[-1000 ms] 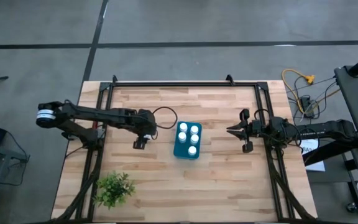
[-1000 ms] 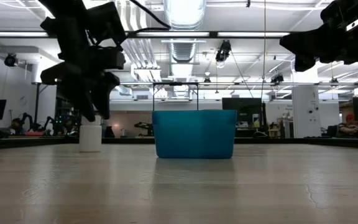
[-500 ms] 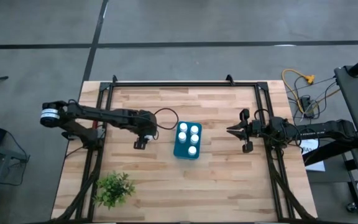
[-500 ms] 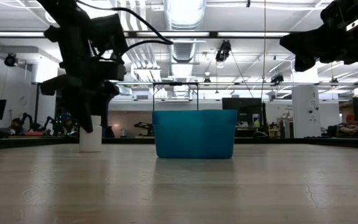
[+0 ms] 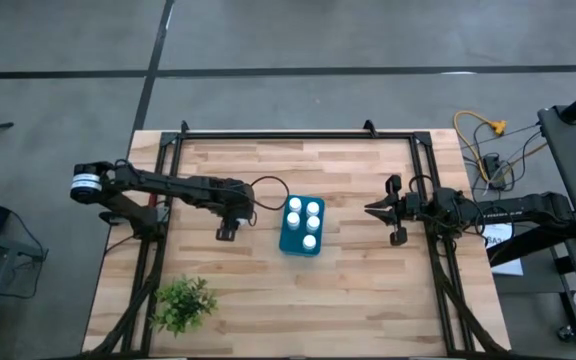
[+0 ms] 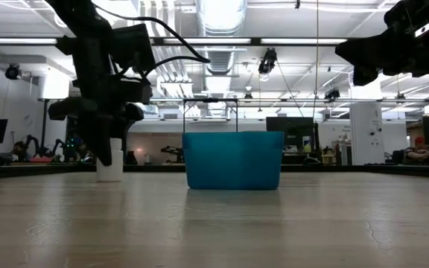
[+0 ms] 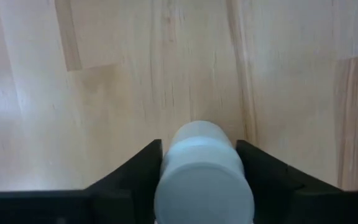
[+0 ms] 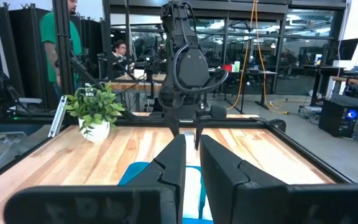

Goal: Pick and place pill bottles into a basket
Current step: Put the medicine bottle into the blue bin

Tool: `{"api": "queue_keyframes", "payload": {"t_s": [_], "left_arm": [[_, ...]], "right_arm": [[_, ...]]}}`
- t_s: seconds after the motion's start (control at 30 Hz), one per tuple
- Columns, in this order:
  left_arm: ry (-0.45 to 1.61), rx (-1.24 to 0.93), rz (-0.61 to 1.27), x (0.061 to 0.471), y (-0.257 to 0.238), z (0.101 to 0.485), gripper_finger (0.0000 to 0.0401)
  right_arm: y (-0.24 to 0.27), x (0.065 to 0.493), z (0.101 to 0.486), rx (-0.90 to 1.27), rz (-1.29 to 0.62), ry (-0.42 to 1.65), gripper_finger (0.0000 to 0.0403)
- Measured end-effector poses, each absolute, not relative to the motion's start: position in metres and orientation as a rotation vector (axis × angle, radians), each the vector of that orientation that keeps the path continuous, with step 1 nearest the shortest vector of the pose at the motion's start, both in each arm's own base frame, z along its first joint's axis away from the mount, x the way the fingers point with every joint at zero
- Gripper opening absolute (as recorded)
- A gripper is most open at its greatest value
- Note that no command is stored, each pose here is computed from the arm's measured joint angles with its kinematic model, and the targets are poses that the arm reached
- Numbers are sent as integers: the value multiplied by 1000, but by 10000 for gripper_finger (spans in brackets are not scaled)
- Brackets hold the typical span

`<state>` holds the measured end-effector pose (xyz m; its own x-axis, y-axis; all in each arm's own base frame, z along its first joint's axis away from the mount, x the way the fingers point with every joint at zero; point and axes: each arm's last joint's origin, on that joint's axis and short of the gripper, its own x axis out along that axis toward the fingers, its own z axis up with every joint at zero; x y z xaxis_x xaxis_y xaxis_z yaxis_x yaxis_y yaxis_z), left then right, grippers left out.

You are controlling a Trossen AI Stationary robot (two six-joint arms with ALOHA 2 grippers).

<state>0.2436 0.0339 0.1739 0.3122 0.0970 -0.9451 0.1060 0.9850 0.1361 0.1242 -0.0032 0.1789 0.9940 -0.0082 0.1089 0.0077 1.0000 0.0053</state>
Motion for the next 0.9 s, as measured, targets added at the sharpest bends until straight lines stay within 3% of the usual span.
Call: {"api": "queue_keyframes", "payload": {"t_s": [0.9], "left_arm": [[1188,238,-139,254,24,192,159]], "right_arm": [[-3,124,179,3,-14,-108,38]]}}
